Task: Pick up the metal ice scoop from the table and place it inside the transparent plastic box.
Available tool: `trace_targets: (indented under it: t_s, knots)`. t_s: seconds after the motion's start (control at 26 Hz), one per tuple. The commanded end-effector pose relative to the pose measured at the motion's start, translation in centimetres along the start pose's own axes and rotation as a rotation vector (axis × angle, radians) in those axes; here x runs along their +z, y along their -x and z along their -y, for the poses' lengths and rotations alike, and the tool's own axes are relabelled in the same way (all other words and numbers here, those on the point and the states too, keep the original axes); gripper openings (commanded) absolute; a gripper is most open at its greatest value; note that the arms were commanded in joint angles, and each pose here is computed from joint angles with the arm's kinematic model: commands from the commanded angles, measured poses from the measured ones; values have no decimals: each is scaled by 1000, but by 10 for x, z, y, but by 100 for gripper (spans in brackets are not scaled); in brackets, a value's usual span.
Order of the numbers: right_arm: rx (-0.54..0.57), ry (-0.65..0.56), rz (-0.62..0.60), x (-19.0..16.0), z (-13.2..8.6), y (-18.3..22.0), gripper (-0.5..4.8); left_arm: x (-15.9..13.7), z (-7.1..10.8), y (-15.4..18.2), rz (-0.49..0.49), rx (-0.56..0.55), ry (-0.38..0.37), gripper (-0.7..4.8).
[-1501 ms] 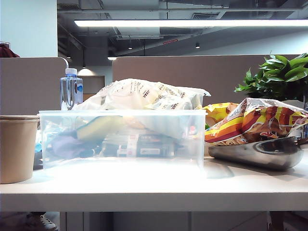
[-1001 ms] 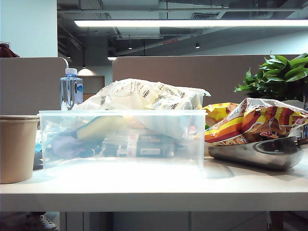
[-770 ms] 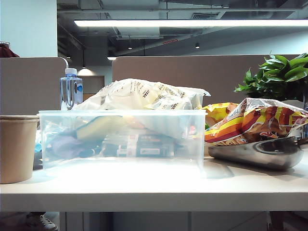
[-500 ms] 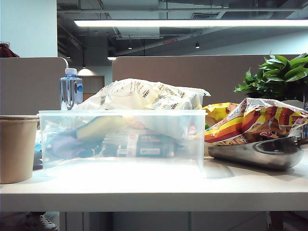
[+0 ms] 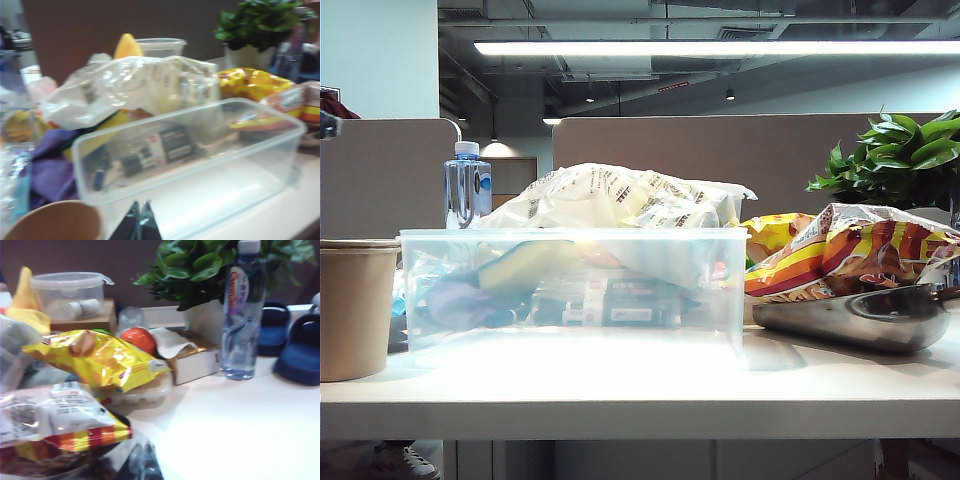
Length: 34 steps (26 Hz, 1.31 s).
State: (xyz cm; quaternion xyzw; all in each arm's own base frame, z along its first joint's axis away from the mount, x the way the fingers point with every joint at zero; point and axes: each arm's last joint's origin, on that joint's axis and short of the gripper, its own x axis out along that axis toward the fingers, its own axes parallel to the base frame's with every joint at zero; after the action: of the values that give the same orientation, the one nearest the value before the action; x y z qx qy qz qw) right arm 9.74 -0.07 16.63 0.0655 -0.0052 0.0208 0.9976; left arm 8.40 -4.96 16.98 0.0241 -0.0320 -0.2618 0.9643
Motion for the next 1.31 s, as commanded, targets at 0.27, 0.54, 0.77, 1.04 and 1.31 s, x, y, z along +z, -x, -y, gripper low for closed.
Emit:
trace_targets:
  t_s: [0.27, 0.54, 0.77, 1.04, 1.31]
  knots:
    - [204, -299, 17, 9, -7, 1, 0, 2, 16, 1, 15, -168, 4, -5]
    - [239, -338, 85, 41, -12, 10, -2, 2, 20, 2, 19, -206, 6, -5]
    - [192, -334, -65, 59, -15, 16, -4, 2, 20, 2, 19, -206, 6, -5]
    - [169, -282, -271, 89, -19, 4, 137, 2, 20, 2, 23, -206, 7, -5]
    - [178, -129, -449, 124, -22, -23, 479, 2, 20, 2, 23, -206, 7, -5]
